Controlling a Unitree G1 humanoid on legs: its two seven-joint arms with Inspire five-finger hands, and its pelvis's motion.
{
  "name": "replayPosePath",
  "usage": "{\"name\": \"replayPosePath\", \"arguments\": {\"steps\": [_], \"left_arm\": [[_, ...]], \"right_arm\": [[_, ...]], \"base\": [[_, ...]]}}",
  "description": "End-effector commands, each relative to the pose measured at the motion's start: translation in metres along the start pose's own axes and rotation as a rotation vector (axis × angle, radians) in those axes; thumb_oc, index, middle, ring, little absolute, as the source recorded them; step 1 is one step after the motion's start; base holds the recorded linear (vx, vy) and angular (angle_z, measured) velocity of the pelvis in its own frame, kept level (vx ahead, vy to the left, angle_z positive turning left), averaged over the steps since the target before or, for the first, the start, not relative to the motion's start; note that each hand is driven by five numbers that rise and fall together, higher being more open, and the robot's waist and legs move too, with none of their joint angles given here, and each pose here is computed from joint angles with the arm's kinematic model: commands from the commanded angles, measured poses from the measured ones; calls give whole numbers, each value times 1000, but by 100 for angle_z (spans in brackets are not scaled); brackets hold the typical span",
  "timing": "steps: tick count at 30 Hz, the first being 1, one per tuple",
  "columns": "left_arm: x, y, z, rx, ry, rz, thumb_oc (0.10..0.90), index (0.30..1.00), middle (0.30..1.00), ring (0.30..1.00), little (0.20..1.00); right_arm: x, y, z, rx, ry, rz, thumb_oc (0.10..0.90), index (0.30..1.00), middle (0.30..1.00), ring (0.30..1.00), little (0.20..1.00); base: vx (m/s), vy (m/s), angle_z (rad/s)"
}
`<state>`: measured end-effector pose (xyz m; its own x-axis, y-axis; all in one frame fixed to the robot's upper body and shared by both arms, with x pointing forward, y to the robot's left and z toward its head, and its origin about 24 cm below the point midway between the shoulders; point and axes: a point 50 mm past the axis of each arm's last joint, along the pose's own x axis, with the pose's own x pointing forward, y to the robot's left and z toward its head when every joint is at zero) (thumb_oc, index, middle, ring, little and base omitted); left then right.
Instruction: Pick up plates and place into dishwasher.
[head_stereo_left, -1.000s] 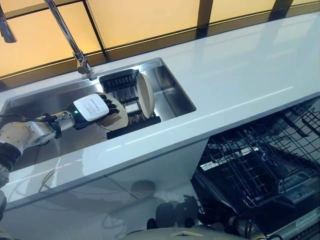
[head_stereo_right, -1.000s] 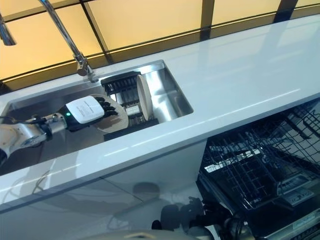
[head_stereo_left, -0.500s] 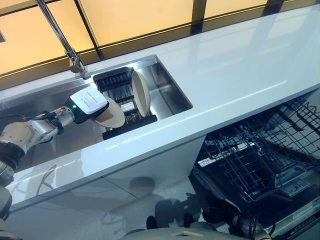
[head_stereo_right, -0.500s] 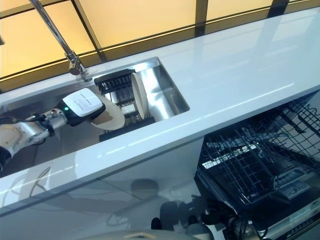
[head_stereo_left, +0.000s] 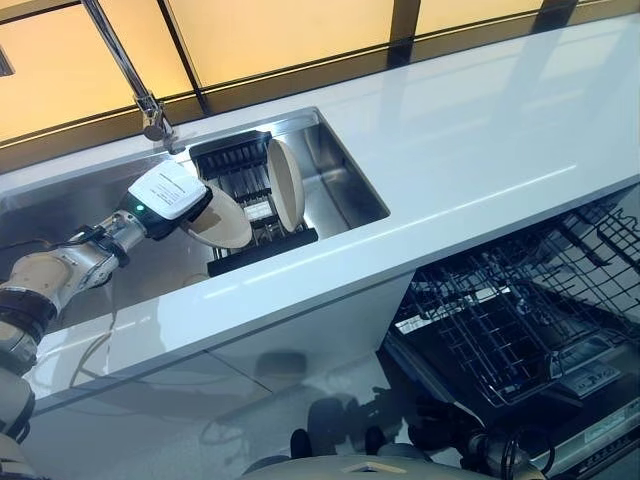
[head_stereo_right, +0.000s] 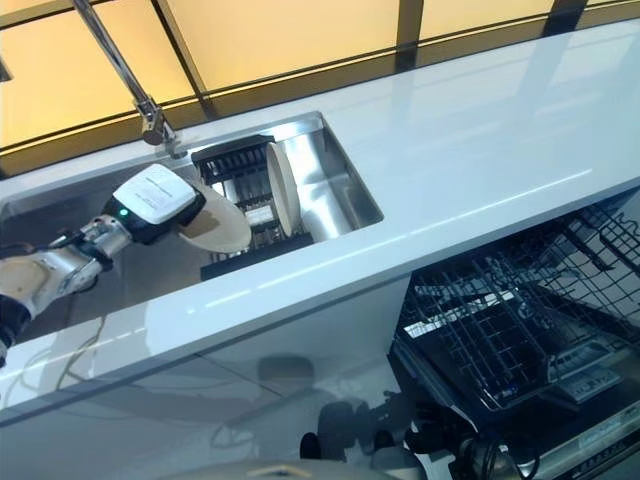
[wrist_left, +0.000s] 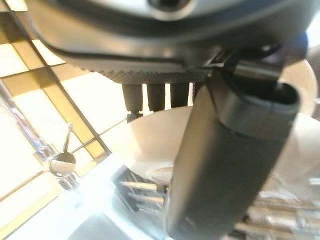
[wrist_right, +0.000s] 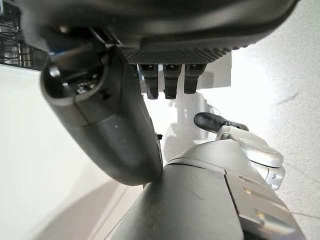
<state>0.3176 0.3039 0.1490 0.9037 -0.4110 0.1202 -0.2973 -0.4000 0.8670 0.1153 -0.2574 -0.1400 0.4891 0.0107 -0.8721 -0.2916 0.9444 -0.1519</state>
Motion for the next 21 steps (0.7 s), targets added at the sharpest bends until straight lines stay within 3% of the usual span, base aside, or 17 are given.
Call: {"name": "replayPosePath", "arguments": {"steps": [1,11,21], "left_arm": [[3,49,-56,-81,389,417,100,300,300,300,200],[-6,41,-37,-253,436,617,100,300,300,300,200],[-9,45,-26,-269,388,700,100,300,300,300,200]], "right_arm": [[-5,1,-9,-15,-3,24,800,900,900,900,900],[-4,10,-10,-32,-13,51,800,900,900,900,900],[-3,13,-5,-34,-33,58,800,900,900,900,900]], "base": [[-4,-37,1],[2,-26,1],[3,-33,4]]}}
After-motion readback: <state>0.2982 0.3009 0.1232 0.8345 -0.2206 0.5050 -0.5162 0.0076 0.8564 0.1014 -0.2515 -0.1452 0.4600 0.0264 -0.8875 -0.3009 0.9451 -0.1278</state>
